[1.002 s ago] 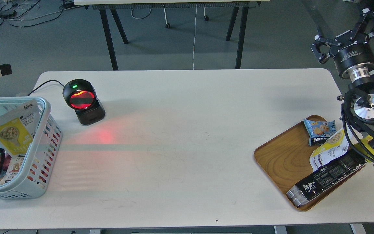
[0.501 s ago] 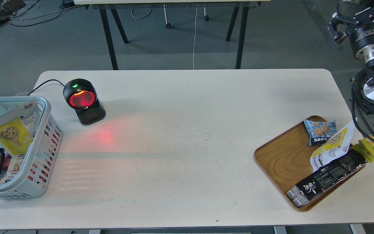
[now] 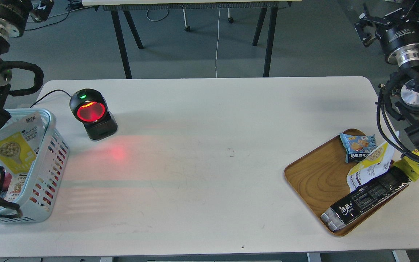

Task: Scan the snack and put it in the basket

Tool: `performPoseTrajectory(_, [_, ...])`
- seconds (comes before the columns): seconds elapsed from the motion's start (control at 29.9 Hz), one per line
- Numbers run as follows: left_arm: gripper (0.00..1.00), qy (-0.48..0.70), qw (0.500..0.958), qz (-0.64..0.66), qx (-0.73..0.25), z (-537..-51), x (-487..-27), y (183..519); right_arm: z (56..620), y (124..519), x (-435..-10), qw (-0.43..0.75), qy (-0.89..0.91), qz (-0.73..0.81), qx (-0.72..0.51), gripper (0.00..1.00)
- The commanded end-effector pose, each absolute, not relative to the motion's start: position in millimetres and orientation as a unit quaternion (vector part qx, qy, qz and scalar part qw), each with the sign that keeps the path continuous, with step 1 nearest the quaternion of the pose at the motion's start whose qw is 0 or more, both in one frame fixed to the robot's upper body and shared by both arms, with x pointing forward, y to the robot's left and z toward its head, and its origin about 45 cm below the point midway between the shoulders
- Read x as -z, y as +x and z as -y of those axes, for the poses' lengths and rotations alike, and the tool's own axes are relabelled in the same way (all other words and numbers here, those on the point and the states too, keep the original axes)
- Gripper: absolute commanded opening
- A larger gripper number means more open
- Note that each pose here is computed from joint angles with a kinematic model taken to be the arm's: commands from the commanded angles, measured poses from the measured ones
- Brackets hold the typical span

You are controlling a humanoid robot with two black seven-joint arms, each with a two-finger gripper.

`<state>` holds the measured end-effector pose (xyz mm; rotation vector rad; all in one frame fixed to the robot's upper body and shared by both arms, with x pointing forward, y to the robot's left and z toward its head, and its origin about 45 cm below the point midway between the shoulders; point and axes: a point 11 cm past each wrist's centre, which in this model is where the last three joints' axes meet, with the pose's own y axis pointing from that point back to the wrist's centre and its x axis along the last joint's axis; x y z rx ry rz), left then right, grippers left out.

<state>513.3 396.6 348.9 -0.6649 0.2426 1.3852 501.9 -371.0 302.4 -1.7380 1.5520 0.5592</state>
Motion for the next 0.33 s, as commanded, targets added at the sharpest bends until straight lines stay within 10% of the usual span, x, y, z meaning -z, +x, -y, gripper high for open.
performPoseTrajectory(0.0, [1.0,-0.357,0.685,-0.152,-0.617,-390,-341,515,364,503,-288,0.364,-0.672,-0.604,-0.227,0.99])
performPoseTrajectory(0.3, [1.0,-0.38,0.668,-0.202,-0.608,-366,-306,513,367,502,-292,0.369,-0.677,-0.597,-0.219,0.99])
